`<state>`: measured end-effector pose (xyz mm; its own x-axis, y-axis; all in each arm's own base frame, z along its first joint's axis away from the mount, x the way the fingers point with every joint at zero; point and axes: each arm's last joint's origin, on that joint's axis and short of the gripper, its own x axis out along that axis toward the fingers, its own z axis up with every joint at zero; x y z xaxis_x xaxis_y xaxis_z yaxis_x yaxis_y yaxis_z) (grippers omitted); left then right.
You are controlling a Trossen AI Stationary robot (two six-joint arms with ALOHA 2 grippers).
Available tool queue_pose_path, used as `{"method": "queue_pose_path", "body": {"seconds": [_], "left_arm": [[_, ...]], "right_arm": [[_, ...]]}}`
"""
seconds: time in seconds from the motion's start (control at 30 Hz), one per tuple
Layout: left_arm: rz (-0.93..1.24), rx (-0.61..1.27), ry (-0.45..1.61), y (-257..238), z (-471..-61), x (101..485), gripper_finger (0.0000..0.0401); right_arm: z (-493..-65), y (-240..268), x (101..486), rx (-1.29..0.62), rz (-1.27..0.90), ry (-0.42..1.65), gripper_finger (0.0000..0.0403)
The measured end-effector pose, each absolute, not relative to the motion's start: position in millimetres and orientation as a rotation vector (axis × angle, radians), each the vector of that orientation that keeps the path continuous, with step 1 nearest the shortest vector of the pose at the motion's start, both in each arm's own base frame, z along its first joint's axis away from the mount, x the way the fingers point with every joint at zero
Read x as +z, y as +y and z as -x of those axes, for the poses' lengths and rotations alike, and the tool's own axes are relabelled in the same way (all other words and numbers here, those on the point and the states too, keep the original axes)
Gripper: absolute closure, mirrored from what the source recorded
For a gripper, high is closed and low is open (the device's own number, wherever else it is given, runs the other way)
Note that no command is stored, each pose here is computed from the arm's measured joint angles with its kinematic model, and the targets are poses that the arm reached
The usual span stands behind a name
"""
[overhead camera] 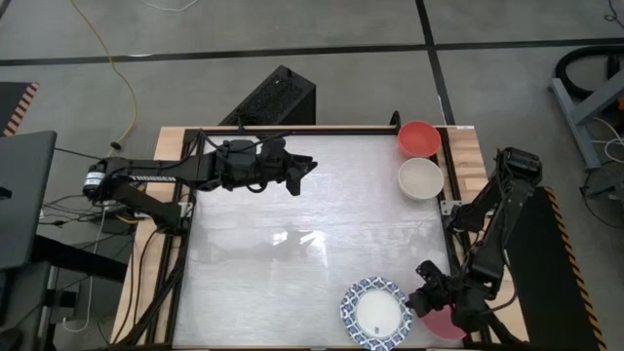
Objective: Nest bowls inside each other
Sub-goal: Stack the top white blue patterned bowl on top of the white blue patterned bowls
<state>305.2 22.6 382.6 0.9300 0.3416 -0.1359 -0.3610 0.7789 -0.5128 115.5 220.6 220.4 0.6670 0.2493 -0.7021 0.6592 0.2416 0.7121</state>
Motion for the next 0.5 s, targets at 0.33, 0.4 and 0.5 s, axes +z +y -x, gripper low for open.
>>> {"method": "queue_pose_path", "body": {"seconds": [0.33,0.4,0.5], "left_arm": [[0.551,0.379,0.038,22.6,-305.2,382.6,0.0282],[0.551,0.379,0.038,22.6,-305.2,382.6,0.0282],[0.551,0.384,0.036,22.7,-305.2,382.6,0.0282]], "right_arm": [[-120.9,217.8,219.2,-0.355,-1.346,0.91,0.0388],[-122.3,216.8,218.9,-0.363,-1.347,0.915,0.0388],[-124.2,214.8,218.2,-0.378,-1.342,0.921,0.0388]]}}
